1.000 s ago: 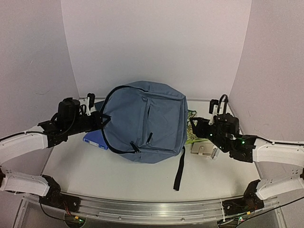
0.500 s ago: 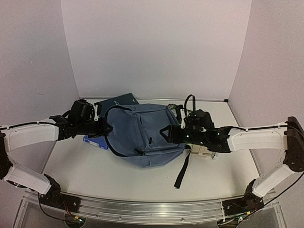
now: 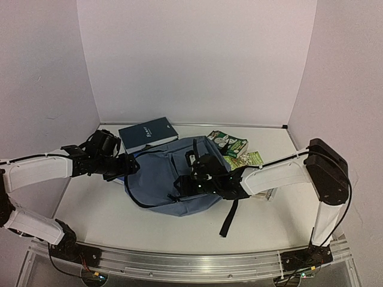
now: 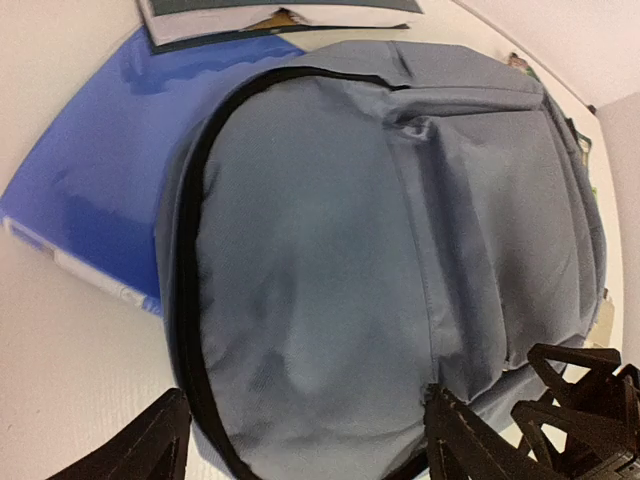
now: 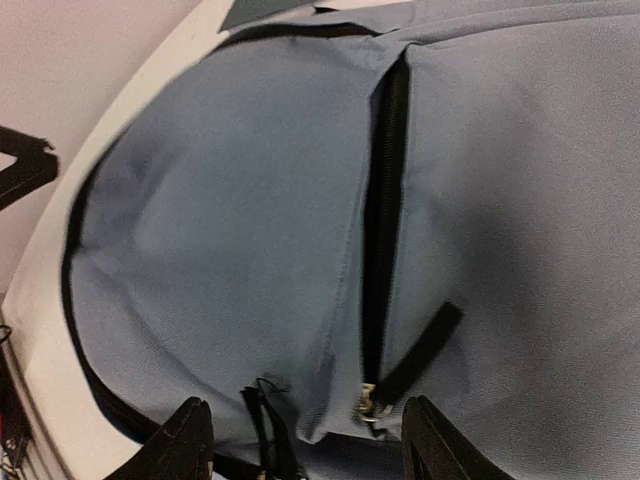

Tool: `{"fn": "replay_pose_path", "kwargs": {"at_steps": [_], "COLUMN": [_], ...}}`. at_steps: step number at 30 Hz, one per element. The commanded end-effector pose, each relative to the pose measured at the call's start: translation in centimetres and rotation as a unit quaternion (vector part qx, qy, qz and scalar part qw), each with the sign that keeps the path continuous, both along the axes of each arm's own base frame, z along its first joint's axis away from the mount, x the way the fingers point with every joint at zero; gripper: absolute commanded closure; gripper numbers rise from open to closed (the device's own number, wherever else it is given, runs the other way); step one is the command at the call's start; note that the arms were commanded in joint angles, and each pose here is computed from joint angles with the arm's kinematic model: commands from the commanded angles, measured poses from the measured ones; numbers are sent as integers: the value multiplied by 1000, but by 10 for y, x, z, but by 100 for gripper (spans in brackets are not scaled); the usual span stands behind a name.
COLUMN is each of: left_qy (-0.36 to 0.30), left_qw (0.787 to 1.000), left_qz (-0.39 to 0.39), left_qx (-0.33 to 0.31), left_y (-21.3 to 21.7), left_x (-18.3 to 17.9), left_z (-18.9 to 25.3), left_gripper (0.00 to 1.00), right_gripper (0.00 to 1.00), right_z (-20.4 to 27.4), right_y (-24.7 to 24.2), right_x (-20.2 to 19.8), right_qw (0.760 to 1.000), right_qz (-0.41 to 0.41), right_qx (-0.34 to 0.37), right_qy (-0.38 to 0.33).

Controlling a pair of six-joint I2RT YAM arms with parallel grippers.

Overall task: Pack the student bag
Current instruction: Place the student bag at the center of the board.

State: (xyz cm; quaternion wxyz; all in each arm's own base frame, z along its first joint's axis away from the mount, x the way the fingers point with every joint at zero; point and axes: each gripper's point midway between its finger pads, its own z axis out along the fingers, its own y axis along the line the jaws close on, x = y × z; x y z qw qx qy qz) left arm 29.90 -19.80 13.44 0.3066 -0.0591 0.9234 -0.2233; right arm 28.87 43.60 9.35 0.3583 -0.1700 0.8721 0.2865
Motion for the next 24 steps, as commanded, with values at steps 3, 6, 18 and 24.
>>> {"fn": "replay_pose_path", "kwargs": {"at_steps": [3,6,18,24], "left_qy": [-1,-3,2,19], "left_qw": [999,1000,988,978], "left_qz": [32,-11,-95,-145], "left_qx": [35,22,-118,-148], "left_y": [28,14,-62,-97], "left_x": [-16,-17,-5,-20], "left_z": [14,14,0,-15], "left_gripper": [14,12,31,34], "right_gripper": [39,39,58,99], "right_z": [-10,-23,-35,-4], "right_y": [-9,1,18,13], "right_x": [22,22,24,19], "right_qw": [996,997,998,998], "right_qz": [-81,-65,-60,-64], "right_qx": [-36,-43,-25,9], "right_qy": [-31,-24,-5,-9]}}
